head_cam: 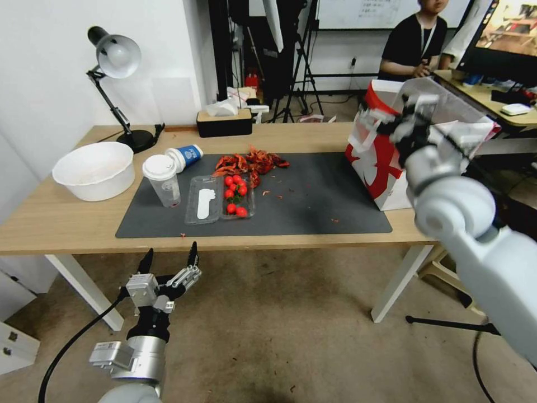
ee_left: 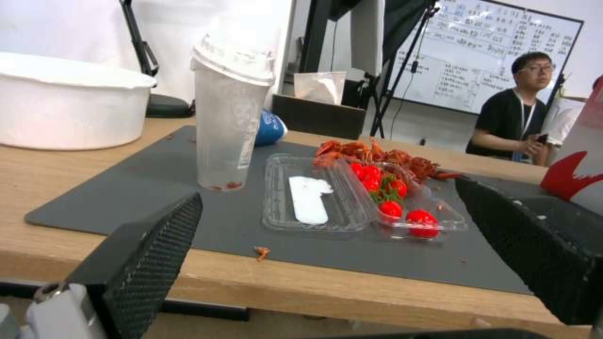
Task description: Pick up the trash from the table and place it into the takeout bag.
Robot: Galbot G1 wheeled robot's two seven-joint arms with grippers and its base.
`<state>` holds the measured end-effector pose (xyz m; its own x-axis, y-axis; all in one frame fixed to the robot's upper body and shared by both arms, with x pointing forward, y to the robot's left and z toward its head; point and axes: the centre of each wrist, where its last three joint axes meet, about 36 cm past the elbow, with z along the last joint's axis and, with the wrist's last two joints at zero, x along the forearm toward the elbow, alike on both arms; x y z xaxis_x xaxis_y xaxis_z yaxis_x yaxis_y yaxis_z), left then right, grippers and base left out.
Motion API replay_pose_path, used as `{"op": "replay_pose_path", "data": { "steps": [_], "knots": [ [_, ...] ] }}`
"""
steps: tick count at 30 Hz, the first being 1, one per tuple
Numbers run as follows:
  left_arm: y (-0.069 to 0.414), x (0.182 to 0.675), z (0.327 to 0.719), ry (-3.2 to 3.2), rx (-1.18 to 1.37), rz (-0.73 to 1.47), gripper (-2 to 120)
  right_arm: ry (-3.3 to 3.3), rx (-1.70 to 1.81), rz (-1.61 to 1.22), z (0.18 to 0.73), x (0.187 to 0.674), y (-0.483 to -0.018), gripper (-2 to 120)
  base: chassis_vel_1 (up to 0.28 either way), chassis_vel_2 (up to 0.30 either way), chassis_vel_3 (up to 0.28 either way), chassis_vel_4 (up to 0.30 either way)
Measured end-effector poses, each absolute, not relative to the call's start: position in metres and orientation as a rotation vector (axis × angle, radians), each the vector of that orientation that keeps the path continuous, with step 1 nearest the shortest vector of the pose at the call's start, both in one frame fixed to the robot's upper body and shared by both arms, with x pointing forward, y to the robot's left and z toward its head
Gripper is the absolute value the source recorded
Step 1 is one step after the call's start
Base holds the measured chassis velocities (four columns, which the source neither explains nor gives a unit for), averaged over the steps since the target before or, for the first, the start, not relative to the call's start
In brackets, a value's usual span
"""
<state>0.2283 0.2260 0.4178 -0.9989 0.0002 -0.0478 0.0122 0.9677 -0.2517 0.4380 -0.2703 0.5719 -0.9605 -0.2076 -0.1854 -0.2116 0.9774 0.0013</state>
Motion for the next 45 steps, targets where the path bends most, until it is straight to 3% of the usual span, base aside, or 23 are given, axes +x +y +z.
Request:
{"op": "replay_pose_path", "data": {
  "steps": [8, 11, 22, 45],
  "knots": [
    [0.225, 0.229, 0.416, 3.071, 0.016, -0.399, 100, 2.840, -0.438, 0.056, 0.511, 0.399, -0.287, 100, 0.000, 0.000, 0.000, 0.000],
    [0.227, 0.229, 0.415, 3.072, 0.016, -0.399, 100, 2.833, -0.441, 0.073, 0.457, 0.367, -0.294, 100, 0.000, 0.000, 0.000, 0.000],
    [0.227, 0.230, 0.411, 3.087, 0.018, -0.392, 100, 2.968, -0.384, 0.132, 0.366, 0.288, -0.283, 100, 0.000, 0.000, 0.000, 0.000],
    [0.232, 0.251, 0.409, 3.053, -0.048, -0.378, 100, 3.050, -0.376, 0.152, 0.349, 0.262, -0.259, 100, 0.000, 0.000, 0.000, 0.000]
  ]
}}
